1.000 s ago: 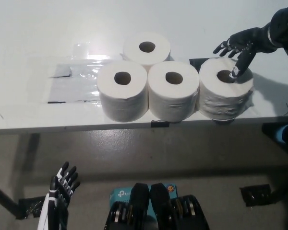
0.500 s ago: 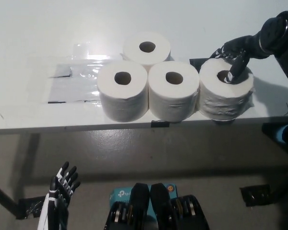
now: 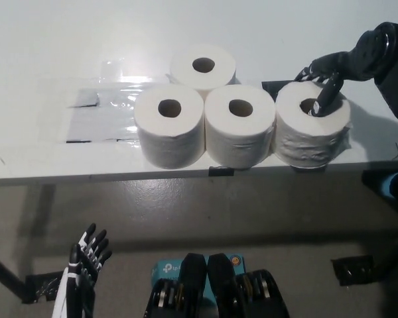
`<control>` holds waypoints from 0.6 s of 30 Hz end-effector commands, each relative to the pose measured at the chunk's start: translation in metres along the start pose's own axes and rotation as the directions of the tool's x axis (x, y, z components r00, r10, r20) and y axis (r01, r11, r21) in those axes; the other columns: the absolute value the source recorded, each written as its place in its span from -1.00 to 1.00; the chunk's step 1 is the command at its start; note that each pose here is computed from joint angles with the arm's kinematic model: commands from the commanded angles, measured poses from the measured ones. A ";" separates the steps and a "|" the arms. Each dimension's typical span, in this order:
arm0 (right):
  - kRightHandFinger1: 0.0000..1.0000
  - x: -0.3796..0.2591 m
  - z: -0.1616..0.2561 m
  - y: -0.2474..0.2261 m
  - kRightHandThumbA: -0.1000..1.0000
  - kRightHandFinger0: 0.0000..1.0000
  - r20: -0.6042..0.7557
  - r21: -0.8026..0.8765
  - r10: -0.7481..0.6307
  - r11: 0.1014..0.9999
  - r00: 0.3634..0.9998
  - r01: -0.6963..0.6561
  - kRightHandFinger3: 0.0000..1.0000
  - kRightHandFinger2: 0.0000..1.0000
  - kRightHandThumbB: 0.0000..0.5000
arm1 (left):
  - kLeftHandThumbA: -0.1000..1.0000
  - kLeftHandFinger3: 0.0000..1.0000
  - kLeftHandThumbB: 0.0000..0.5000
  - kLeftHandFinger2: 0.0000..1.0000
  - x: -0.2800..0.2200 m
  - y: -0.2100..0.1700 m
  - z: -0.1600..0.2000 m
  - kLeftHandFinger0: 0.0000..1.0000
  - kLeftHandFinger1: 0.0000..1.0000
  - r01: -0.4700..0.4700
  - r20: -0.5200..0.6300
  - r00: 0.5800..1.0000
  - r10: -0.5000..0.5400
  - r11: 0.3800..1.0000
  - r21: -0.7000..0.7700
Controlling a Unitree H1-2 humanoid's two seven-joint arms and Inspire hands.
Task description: A few rolls of toilet paper are kept infront of the robot and the robot uses its right hand to lift one of the rolls and and places it on top of the other rolls to stack it.
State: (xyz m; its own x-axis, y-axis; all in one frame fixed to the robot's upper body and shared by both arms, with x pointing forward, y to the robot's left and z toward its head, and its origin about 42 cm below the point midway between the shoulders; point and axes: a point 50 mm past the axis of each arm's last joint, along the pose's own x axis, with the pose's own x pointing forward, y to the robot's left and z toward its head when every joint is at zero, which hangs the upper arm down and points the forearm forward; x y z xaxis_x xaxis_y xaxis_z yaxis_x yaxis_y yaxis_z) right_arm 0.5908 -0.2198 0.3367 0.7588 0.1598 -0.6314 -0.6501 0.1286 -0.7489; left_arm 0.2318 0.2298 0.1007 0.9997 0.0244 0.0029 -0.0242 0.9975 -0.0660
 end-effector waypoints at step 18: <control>-0.94 0.008 -0.016 0.005 0.15 -1.00 0.037 -0.308 -0.425 0.856 0.905 0.415 0.10 -0.68 -0.70 | 1.00 1.00 -1.00 1.00 0.001 0.002 0.013 1.00 1.00 0.018 0.074 0.997 -0.019 1.000 0.013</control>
State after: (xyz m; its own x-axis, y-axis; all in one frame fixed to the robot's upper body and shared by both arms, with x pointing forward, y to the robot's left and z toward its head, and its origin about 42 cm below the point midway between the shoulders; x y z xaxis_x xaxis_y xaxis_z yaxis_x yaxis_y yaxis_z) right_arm 0.5922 -0.2171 0.3164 0.8832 0.1221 -0.4529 -0.4523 -0.0339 -0.8912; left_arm 0.2318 0.2297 0.1004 0.9997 0.0240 -0.0005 -0.0240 0.9975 -0.0663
